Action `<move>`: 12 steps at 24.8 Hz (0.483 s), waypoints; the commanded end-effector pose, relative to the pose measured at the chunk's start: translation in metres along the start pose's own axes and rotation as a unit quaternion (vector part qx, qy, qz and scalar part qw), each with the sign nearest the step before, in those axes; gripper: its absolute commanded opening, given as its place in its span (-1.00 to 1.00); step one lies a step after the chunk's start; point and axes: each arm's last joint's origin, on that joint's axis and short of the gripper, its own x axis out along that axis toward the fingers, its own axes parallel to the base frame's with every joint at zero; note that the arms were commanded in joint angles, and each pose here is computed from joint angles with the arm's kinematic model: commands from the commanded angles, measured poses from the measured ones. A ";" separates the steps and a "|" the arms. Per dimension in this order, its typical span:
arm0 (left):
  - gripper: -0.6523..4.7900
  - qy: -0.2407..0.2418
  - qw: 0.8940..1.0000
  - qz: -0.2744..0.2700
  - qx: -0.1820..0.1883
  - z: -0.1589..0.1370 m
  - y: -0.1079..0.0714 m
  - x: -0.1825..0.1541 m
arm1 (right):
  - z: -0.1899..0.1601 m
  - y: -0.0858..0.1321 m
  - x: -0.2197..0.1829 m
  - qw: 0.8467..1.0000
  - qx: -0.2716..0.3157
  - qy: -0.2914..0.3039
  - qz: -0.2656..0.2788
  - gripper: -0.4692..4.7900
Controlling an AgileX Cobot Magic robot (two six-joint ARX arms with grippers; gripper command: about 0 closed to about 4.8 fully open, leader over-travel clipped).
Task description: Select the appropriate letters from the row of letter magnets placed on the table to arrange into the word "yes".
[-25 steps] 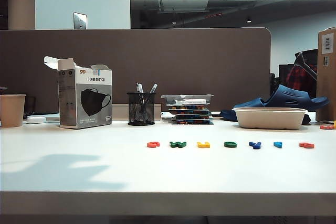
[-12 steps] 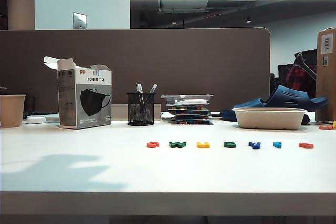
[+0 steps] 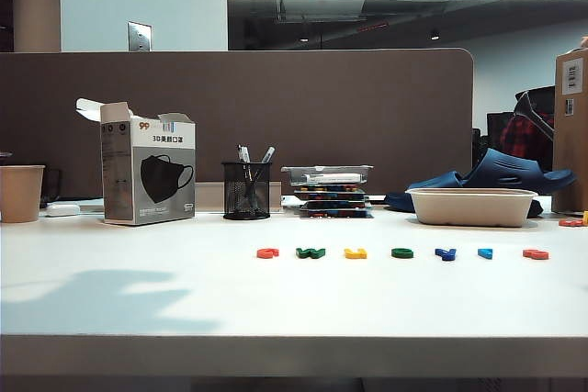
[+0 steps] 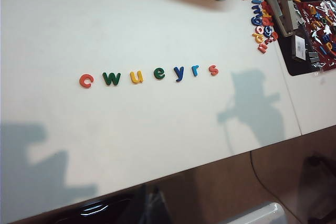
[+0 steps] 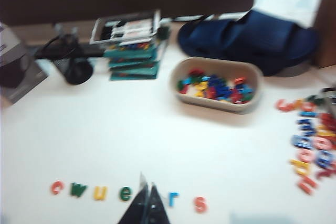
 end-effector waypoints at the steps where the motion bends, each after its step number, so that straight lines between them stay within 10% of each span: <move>1: -0.78 -0.007 1.000 -0.003 0.001 0.001 0.000 -0.002 | 0.017 0.001 0.023 0.998 0.007 0.041 0.050 -0.85; 12: -0.78 -0.006 1.000 -0.003 0.002 0.001 0.000 -0.002 | 0.019 0.022 0.132 0.968 -0.071 0.194 0.145 -0.61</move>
